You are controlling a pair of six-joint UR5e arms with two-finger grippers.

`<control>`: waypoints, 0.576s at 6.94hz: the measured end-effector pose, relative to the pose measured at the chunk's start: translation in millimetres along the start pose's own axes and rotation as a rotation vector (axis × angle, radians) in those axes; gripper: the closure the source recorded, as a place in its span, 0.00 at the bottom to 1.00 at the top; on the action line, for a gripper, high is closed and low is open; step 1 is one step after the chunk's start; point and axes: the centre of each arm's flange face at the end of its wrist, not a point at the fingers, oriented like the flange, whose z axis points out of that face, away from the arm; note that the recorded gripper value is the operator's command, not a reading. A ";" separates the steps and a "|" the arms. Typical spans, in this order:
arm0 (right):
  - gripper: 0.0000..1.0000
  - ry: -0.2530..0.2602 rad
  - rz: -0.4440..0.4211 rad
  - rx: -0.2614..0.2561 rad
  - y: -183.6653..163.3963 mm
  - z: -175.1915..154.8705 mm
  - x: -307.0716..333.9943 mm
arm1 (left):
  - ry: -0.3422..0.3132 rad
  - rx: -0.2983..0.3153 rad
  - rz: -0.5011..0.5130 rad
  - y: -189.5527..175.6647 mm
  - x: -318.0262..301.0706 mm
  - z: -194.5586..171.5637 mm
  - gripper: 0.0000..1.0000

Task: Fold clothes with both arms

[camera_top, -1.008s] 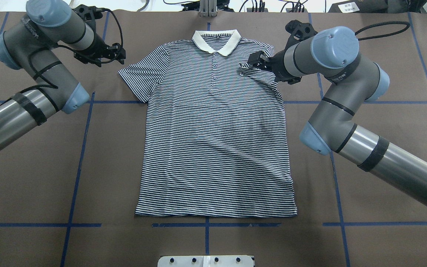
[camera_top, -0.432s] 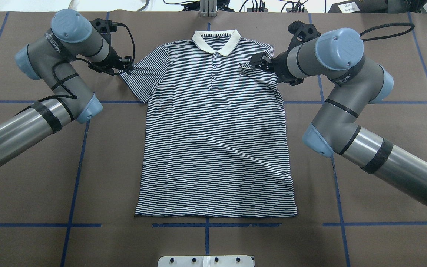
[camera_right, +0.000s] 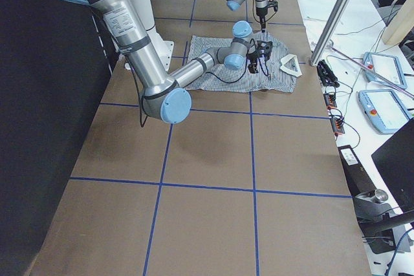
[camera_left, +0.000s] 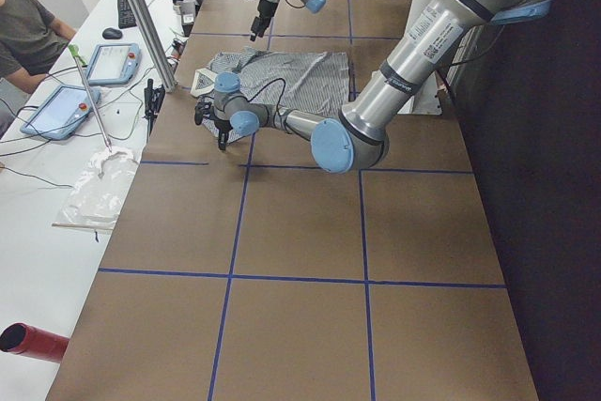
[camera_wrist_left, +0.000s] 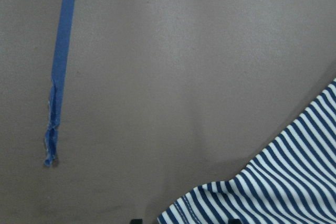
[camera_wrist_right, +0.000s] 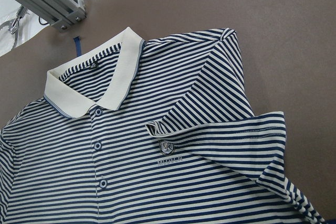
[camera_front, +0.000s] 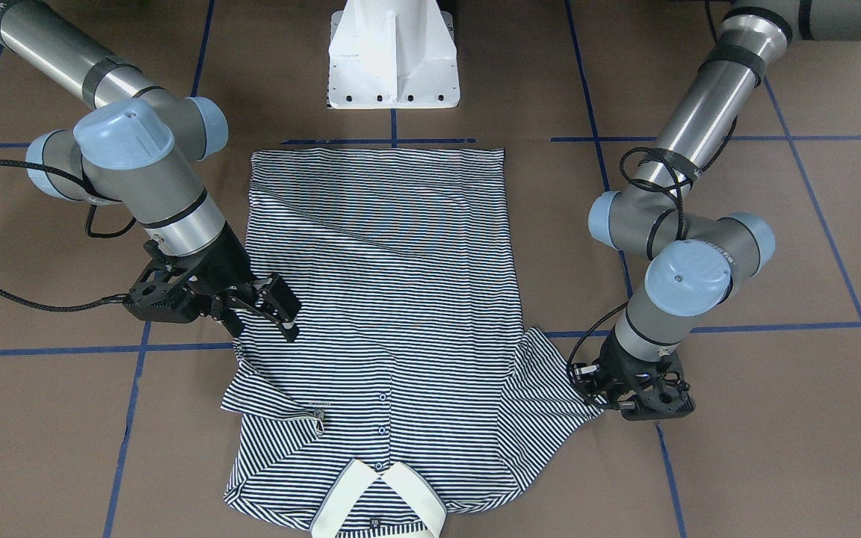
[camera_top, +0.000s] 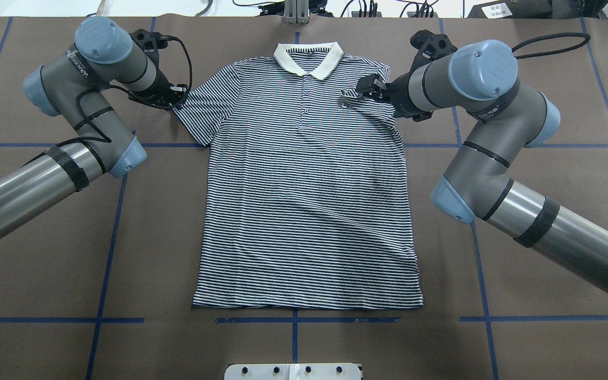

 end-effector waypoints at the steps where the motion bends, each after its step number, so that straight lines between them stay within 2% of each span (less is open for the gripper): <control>1: 0.00 0.000 0.000 0.000 -0.3 0.0 0.3 | 0.014 0.007 0.002 -4.7 8.8 -8.2 1.00; 4: 0.00 0.002 0.001 0.000 -0.3 0.2 1.2 | 0.100 -0.006 -0.014 -10.9 62.0 -64.6 1.00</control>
